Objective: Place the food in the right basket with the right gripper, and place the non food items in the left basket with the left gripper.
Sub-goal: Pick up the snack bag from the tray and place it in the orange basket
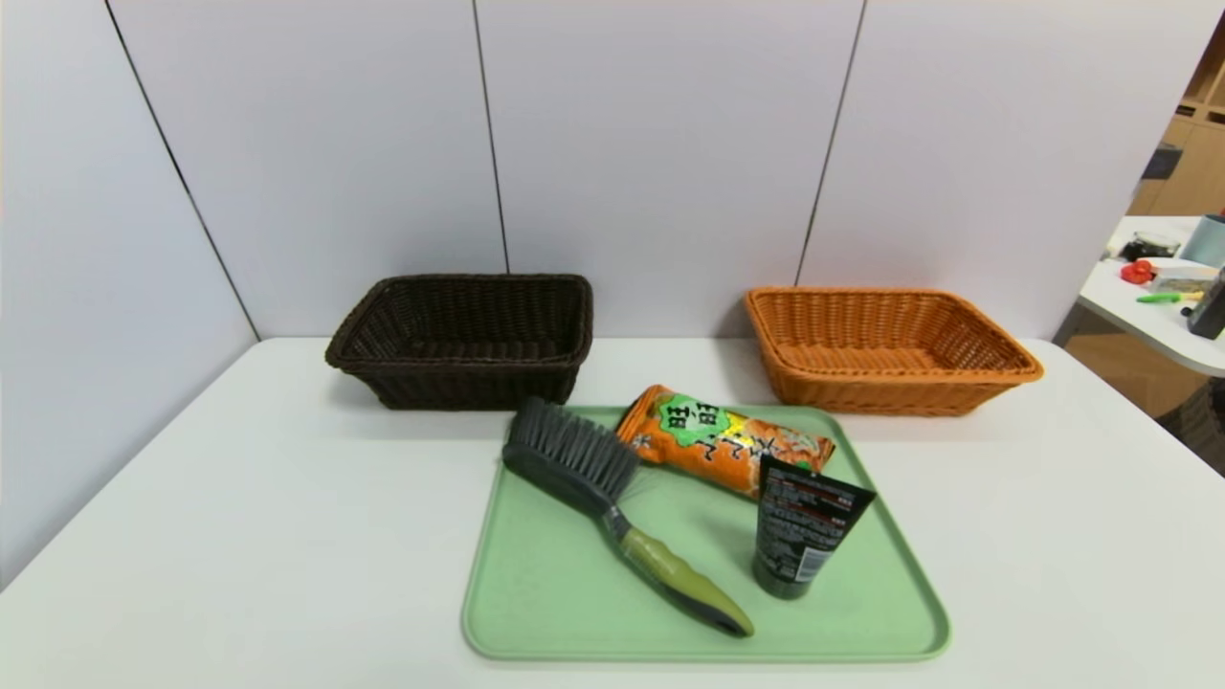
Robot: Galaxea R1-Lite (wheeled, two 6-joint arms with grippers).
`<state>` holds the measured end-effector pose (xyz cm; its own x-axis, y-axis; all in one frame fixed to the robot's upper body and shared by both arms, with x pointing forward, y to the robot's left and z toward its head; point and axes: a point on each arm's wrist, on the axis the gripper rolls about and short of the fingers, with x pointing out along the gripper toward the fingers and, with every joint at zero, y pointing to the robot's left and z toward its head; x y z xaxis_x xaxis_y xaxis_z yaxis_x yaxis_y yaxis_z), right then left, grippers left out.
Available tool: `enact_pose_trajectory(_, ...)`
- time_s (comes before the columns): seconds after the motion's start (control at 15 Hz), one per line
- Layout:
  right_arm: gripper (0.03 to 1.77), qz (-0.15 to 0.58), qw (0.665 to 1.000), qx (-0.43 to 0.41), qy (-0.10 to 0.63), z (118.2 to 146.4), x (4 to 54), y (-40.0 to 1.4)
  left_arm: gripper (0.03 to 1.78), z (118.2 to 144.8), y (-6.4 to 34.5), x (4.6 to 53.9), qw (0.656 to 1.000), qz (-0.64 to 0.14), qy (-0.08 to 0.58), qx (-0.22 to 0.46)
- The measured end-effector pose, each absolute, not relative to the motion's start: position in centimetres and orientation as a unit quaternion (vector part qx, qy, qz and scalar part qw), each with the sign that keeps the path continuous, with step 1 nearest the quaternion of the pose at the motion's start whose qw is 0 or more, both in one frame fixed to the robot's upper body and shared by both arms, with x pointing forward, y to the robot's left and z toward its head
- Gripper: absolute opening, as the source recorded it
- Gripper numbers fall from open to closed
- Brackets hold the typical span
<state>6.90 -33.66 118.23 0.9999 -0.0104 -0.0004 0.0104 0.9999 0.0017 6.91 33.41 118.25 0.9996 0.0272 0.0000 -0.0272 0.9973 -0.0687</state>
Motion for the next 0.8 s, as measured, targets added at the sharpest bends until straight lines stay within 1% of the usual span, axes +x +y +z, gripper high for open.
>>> enact_pose_trajectory(0.47, 1.7, -0.005, 1.0, -0.002, 0.001, 118.3, 6.9, -33.7, 1.69, 118.3, 33.4, 6.9, 0.999, 0.014, -0.001, -0.046)
enact_pose_trajectory(0.6, 1.7, -0.004, 1.0, -0.002, -0.014, 119.6, 6.4, -33.6, 1.69, 118.3, 33.4, 6.9, 0.999, 0.014, -0.001, -0.046)
enact_pose_trajectory(0.8, 1.7, 0.015, 0.999, -0.002, -0.031, 123.5, 4.5, -33.6, 1.69, 118.3, 33.4, 6.9, 0.999, 0.014, -0.005, -0.046)
